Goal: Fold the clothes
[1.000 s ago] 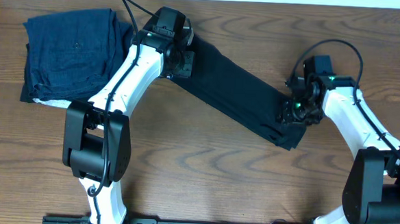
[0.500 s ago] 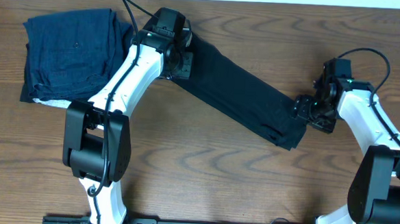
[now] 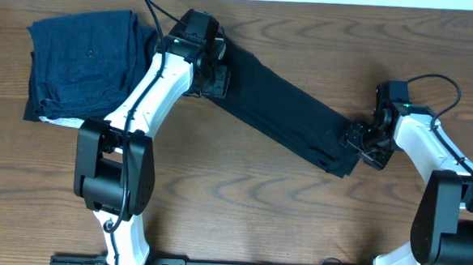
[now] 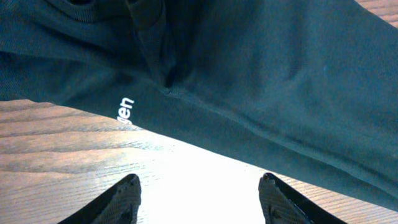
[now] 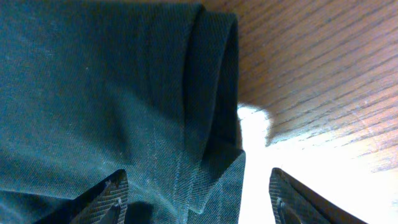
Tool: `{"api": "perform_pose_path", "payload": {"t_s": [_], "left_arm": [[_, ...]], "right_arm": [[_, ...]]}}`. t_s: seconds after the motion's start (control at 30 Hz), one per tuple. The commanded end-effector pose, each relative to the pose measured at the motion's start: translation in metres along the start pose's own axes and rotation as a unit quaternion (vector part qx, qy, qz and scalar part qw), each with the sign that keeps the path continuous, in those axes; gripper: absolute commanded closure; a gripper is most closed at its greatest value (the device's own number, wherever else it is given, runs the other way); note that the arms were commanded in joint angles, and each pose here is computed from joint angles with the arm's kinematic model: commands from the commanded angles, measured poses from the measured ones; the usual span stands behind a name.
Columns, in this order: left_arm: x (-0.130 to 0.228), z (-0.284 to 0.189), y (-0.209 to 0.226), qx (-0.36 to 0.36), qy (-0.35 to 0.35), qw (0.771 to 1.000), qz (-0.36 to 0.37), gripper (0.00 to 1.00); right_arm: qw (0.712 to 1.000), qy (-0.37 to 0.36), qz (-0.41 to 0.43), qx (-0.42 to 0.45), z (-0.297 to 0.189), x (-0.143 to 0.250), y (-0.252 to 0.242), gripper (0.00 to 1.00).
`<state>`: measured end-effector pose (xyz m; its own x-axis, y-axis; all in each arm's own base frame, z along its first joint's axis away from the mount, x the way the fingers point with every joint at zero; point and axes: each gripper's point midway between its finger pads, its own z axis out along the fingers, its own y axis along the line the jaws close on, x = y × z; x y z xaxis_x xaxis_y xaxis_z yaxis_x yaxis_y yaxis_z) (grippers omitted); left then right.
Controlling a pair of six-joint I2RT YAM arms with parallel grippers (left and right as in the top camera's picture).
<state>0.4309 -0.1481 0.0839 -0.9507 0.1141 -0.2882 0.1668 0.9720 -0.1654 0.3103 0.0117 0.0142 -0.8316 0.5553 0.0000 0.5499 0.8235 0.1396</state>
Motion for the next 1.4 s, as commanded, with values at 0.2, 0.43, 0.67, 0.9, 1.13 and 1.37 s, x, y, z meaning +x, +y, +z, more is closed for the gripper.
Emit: {"api": "perform_pose_path", "payload": {"t_s": [0.2, 0.43, 0.67, 0.9, 1.13, 1.37], "left_arm": [[0.008, 0.007, 0.004, -0.007, 0.013, 1.000, 0.002, 0.37], [0.007, 0.007, 0.004, -0.006, 0.012, 1.000, 0.002, 0.36], [0.008, 0.007, 0.004, -0.006, 0.012, 1.000, 0.002, 0.36], [0.008, 0.007, 0.004, -0.007, 0.012, 1.000, 0.002, 0.36], [0.009, 0.007, 0.008, -0.008, 0.016, 1.000, -0.002, 0.37], [0.002, 0.003, 0.011, -0.007, 0.001, 0.999, -0.045, 0.36]], "right_arm": [[0.999, -0.019, 0.029, -0.008, 0.022, 0.004, -0.005, 0.48], [0.999, -0.017, 0.028, -0.006, 0.029, 0.010, -0.009, 0.61], [0.999, -0.030, 0.027, -0.015, 0.029, 0.004, -0.005, 0.86], [0.998, -0.051, 0.004, -0.027, 0.028, -0.008, -0.001, 0.99], [0.997, -0.072, 0.022, -0.009, 0.022, -0.034, -0.041, 0.99], [0.992, -0.108, 0.070, 0.004, 0.004, -0.074, -0.118, 0.99]]}}
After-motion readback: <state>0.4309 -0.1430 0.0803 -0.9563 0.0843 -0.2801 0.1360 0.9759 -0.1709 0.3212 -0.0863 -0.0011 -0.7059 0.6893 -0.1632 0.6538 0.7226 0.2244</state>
